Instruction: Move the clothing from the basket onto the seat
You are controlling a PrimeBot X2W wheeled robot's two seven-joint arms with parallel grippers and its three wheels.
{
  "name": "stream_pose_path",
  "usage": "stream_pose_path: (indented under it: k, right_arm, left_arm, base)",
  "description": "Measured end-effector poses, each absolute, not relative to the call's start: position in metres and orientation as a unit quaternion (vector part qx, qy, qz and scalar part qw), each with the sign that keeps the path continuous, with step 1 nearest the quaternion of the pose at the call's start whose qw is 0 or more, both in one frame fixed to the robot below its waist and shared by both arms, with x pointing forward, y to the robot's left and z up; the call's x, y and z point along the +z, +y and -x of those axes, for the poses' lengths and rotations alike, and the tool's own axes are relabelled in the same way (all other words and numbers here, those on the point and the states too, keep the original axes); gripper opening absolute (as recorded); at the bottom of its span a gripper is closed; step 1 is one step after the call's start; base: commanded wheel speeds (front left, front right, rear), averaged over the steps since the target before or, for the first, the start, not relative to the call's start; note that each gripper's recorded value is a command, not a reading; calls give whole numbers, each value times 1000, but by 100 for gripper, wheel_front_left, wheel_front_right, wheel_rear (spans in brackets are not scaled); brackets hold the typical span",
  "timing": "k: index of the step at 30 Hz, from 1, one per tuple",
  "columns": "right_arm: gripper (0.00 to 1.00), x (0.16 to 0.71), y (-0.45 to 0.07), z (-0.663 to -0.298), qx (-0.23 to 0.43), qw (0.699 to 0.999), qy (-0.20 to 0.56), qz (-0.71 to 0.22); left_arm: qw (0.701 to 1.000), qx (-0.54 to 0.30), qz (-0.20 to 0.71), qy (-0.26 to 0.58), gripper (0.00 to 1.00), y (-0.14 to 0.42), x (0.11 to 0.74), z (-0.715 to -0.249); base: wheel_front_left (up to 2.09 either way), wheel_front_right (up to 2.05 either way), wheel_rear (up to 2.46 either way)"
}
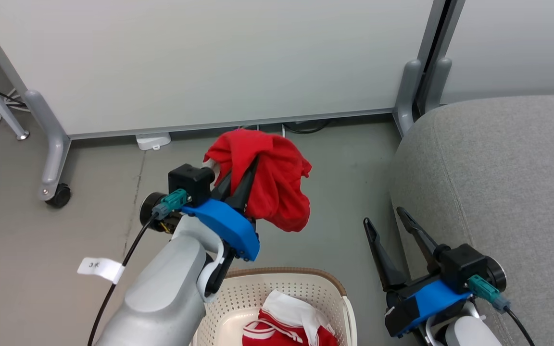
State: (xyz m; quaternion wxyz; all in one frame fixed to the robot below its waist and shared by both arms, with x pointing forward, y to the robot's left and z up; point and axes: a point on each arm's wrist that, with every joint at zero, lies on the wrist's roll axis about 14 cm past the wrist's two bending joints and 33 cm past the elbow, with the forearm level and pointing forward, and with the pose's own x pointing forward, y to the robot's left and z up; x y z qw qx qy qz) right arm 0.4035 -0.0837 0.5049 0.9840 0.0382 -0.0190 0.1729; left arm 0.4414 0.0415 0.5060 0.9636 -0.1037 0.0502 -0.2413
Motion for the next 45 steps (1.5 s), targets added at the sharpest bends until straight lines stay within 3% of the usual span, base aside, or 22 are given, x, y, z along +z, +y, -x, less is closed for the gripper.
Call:
stream_pose_path:
  k: [16, 30, 45]
  right_arm:
    - [100, 504, -71, -391, 195, 981, -2, -18]
    - [100, 496, -30, -440, 253, 965, 58, 32]
    - [100, 481, -1, -459, 286, 952, 104, 13]
  left_arm:
    - [955, -278, 90, 44, 0, 20, 530, -439]
    - [952, -290, 85, 49, 0, 15, 531, -439]
    - [939, -331, 86, 47, 0, -4, 541, -423]
  base:
    - [0, 0, 0]
    - [0, 0, 0]
    - [0, 0, 0]
